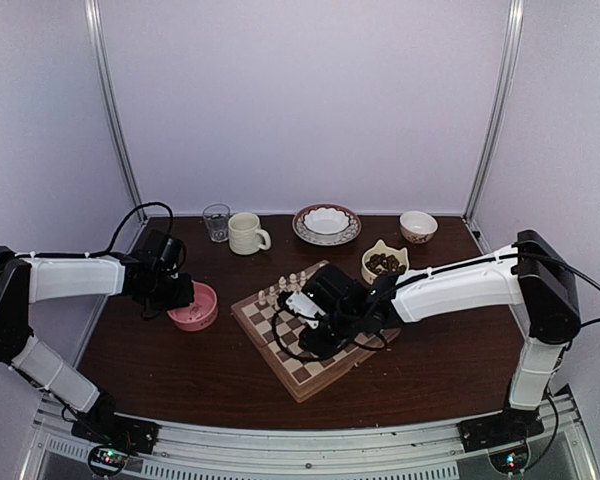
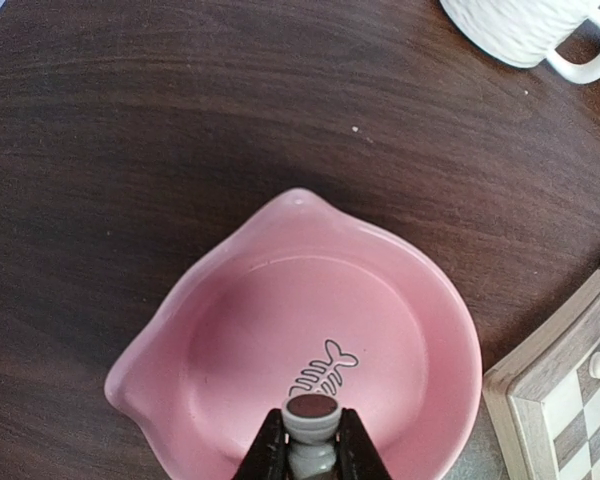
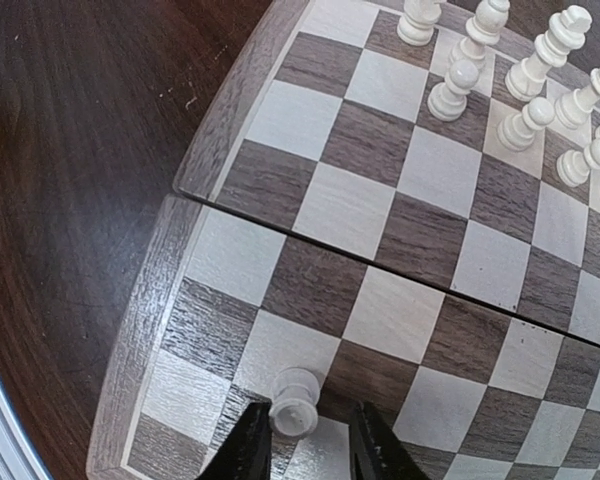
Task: Set up the chess pieces on the board
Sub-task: Pick up the rook from the chessboard.
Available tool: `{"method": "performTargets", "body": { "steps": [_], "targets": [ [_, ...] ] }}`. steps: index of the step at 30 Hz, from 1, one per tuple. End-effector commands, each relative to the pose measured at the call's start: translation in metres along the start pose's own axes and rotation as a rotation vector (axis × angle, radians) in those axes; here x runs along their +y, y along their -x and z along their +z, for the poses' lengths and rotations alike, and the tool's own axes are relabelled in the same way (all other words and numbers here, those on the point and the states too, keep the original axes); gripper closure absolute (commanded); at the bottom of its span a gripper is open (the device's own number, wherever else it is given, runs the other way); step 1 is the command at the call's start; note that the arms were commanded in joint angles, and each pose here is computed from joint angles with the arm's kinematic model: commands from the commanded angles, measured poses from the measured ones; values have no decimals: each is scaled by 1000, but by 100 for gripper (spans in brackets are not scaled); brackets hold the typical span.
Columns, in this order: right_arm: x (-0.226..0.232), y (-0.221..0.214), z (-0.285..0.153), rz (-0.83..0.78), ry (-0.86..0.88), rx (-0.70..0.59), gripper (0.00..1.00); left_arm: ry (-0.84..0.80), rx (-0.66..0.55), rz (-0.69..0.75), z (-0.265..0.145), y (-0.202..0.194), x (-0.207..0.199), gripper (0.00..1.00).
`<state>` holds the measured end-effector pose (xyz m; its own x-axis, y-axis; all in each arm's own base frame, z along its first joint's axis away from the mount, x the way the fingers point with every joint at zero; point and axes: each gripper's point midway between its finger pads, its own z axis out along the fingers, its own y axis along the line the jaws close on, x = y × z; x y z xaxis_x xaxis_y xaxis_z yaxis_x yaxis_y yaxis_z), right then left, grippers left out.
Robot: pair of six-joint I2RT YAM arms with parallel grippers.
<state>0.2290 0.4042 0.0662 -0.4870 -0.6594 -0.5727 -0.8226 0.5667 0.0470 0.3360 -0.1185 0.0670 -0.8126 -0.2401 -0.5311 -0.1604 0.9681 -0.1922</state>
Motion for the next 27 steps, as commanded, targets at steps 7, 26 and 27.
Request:
{"method": "performTargets", "body": {
  "steps": [7,26,27],
  "targets": [
    [11,14,5,-6,33,-12,79,-22,-44,-18,-11,15,-4,96],
    [15,99,21,-32,11,-136,82,-32,-53,-18,-12,14,-5,96],
    [15,103,24,-35,7,-138,82,-32,-51,-18,-11,14,-5,96]
  ]
}}
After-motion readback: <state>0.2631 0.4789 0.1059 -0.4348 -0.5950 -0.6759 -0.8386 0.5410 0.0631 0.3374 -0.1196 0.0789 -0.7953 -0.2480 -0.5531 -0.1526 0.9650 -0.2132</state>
